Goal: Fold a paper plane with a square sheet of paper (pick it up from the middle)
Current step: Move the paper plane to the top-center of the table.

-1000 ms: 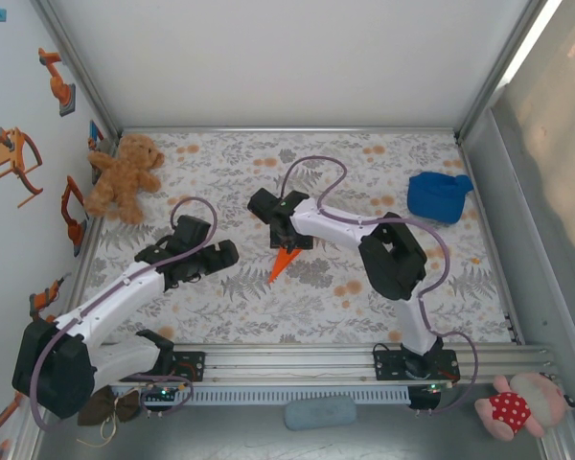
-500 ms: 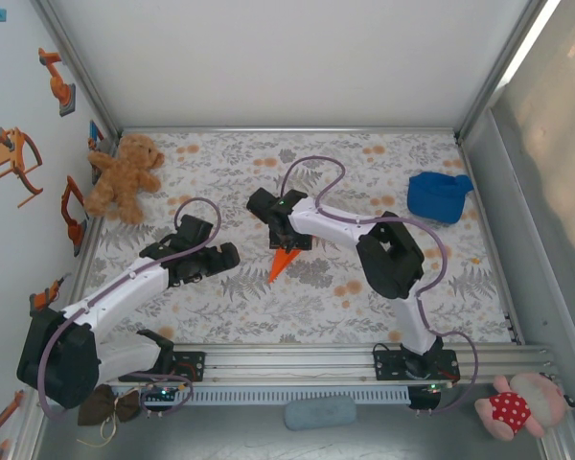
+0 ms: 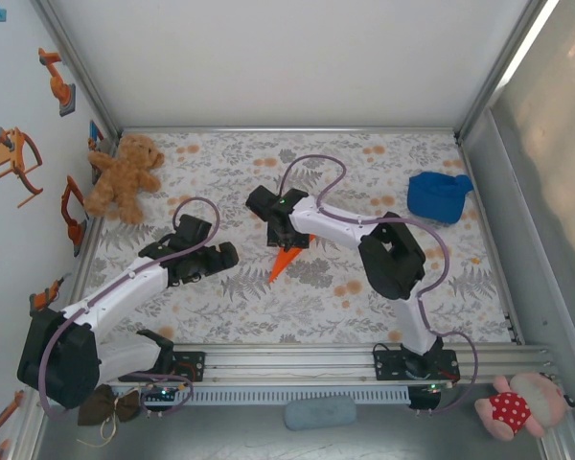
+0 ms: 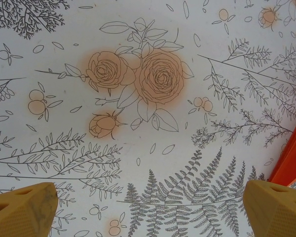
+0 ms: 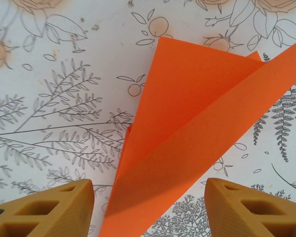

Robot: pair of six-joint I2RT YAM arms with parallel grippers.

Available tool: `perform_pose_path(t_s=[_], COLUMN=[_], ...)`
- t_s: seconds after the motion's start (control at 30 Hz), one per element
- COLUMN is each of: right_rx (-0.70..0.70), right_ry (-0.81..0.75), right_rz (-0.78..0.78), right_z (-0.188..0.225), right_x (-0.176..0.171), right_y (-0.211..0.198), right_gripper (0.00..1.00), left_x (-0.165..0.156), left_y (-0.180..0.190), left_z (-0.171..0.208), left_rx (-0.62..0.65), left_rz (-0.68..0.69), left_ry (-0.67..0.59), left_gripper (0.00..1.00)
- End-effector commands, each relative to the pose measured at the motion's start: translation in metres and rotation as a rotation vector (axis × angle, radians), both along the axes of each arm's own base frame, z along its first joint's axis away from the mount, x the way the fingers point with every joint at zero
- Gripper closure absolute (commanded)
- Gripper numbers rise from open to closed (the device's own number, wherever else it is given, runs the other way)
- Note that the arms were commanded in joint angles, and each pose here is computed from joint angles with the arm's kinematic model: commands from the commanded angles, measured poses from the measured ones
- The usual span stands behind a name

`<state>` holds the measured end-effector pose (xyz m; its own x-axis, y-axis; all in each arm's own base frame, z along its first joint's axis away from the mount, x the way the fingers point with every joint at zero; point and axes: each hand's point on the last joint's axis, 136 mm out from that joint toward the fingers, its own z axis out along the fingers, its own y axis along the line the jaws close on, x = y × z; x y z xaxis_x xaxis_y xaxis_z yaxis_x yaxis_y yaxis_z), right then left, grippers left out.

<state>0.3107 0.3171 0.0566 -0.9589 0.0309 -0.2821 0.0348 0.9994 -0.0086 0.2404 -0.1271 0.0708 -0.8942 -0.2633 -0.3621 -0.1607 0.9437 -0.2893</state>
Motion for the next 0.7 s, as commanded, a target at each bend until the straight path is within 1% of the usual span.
perform_pose_path(t_s=[0.0,0.13,0.3,0.67], right_rx=[-0.086,-0.107,-0.112,-0.112], right_ry=[-0.006,-0.025,-0.048,-0.029], right_rz=[-0.035,-0.057,-0.086,-0.109], right_z=[-0.001,0.006,0.015,0.007], right_x=[-0.001,-0.002,-0.004,-0.009], right_y=[-0.016,-0.026,-0.034,-0.038], right_gripper=[0.44,0.51,0.55,0.66], left_x=[-0.002,-0.002,-0.001,0.0], left_y=[0.001,0.002,0.001,-0.001], left_z=[0.002,0.0,-0.001,-0.006], left_rx=[0.008,0.008,0.006,0.005], left_rz=[-0.016,-0.014,-0.015,-0.017], left_ry=[0.009,0.014,0.016,0.039], left_gripper=[0.04,0.04,0.04,0.04])
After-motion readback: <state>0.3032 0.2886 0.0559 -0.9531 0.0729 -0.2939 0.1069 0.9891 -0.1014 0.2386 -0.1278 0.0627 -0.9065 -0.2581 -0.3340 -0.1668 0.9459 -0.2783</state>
